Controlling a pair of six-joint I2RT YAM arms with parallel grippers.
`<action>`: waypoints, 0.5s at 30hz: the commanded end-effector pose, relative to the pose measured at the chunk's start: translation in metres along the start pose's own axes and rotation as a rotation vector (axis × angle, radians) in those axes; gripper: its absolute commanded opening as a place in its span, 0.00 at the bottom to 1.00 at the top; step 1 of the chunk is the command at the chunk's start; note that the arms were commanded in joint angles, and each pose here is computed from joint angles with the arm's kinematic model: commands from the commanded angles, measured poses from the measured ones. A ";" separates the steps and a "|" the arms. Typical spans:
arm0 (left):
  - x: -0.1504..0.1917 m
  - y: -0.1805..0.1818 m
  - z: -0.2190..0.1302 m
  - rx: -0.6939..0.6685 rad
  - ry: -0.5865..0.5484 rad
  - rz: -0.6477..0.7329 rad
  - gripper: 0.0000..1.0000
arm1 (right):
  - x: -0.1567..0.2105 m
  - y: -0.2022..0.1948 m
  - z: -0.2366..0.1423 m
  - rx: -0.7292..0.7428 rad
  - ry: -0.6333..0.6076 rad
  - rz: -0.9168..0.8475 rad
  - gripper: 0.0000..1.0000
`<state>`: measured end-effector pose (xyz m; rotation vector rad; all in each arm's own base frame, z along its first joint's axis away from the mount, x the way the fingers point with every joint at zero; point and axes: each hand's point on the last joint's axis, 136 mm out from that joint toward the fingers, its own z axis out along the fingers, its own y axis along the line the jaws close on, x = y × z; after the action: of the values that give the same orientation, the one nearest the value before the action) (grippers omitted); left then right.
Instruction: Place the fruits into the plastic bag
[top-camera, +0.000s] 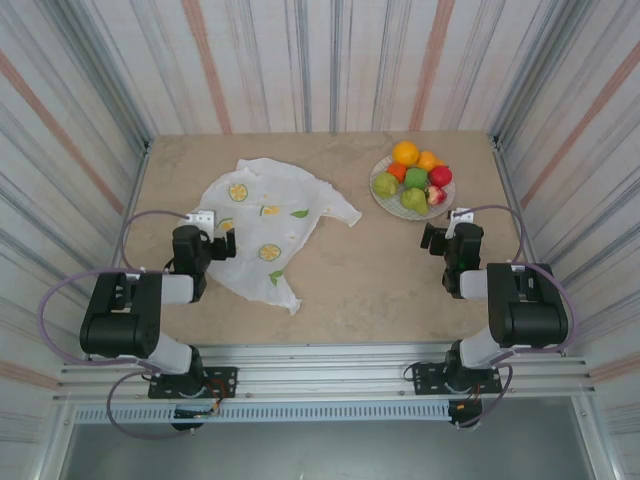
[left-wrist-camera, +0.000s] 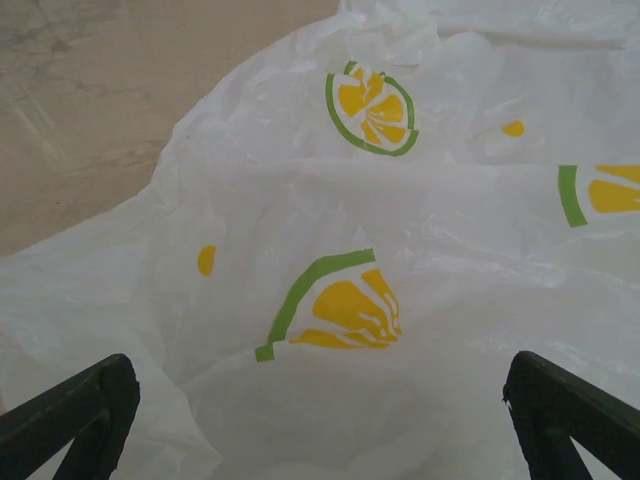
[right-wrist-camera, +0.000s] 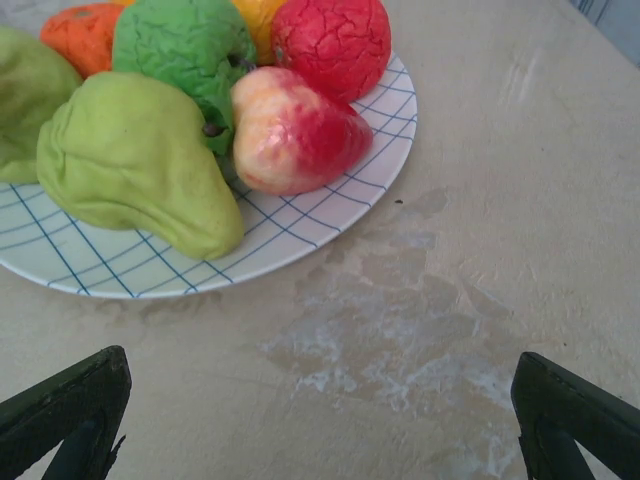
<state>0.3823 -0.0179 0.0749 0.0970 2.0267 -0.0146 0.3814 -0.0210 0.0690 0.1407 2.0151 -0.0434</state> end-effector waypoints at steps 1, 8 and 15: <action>-0.020 0.005 0.004 -0.004 -0.063 0.024 0.99 | -0.017 0.001 0.004 -0.009 -0.052 0.032 0.99; -0.020 0.005 0.004 -0.004 -0.062 0.023 0.99 | -0.017 0.002 0.004 -0.011 -0.052 0.031 0.99; -0.020 0.005 0.004 -0.004 -0.061 0.021 0.99 | -0.017 0.002 0.004 -0.011 -0.050 0.031 0.99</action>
<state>0.3869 -0.0169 0.0807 0.1022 2.0023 -0.0129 0.3841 -0.0210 0.0738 0.1438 1.9927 -0.0393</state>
